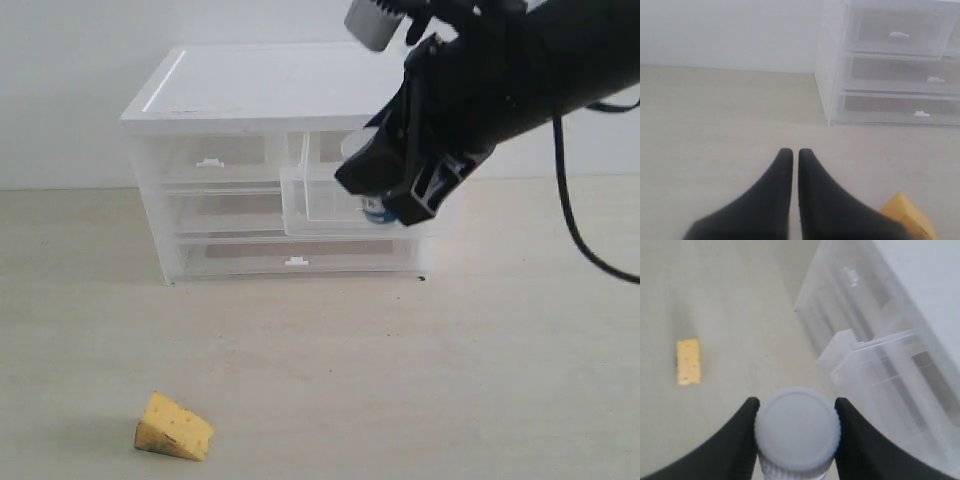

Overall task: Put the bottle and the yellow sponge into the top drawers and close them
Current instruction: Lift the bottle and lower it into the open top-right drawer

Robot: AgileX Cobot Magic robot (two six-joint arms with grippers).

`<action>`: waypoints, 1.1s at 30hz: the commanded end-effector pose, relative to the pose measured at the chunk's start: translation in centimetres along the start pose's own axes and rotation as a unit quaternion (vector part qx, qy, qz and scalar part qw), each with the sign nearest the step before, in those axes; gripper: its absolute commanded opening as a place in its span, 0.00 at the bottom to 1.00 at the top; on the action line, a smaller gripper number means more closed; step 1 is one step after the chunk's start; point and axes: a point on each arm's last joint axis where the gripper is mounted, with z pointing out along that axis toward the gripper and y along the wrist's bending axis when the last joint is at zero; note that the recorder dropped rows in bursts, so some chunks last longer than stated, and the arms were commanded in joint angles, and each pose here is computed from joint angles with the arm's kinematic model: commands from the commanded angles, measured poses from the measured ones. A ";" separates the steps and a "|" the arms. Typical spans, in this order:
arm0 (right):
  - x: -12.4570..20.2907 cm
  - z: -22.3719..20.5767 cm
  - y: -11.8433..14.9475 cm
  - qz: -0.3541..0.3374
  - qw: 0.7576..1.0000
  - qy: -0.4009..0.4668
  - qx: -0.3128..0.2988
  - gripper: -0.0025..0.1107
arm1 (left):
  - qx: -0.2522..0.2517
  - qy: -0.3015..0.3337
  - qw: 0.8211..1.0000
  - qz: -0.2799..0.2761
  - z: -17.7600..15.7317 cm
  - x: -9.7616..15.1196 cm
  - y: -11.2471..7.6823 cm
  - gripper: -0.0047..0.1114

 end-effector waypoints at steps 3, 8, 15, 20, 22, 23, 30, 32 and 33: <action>-1.2 -2.1 -2.4 -0.042 0.997 -0.015 0.059 0.02 | -0.003 -0.001 1.000 0.003 0.0 0.1 0.0 0.08; -2.1 -2.5 -3.3 -0.077 0.993 -0.028 0.082 0.02 | -0.003 -0.001 1.000 0.003 0.0 0.1 0.0 0.08; -1.3 1.8 -5.1 -0.156 0.986 0.007 0.059 0.02 | -0.003 -0.001 1.000 0.003 0.0 0.1 0.0 0.08; -0.7 3.8 -6.1 -0.190 0.980 0.042 0.051 0.02 | -0.003 -0.001 1.000 0.003 0.0 0.1 0.0 0.08; -0.8 4.2 -6.4 -0.192 0.979 0.044 0.048 0.02 | -0.003 -0.001 1.000 0.003 0.0 0.1 0.0 0.08; -0.8 4.4 -6.5 -0.192 0.979 0.045 0.044 0.02 | -0.003 -0.001 1.000 0.003 0.0 0.1 0.0 0.08; -1.6 5.6 -7.8 -0.183 0.980 0.077 0.012 0.02 | -0.003 -0.001 1.000 0.003 0.0 0.1 0.0 0.08; -1.6 5.9 -8.1 -0.188 0.978 0.088 0.004 0.02 | -0.003 -0.001 1.000 0.003 0.0 0.1 0.0 0.08; -1.6 6.1 -8.3 -0.187 0.978 0.094 0.003 0.02 | -0.003 -0.001 1.000 0.003 0.0 0.1 0.0 0.08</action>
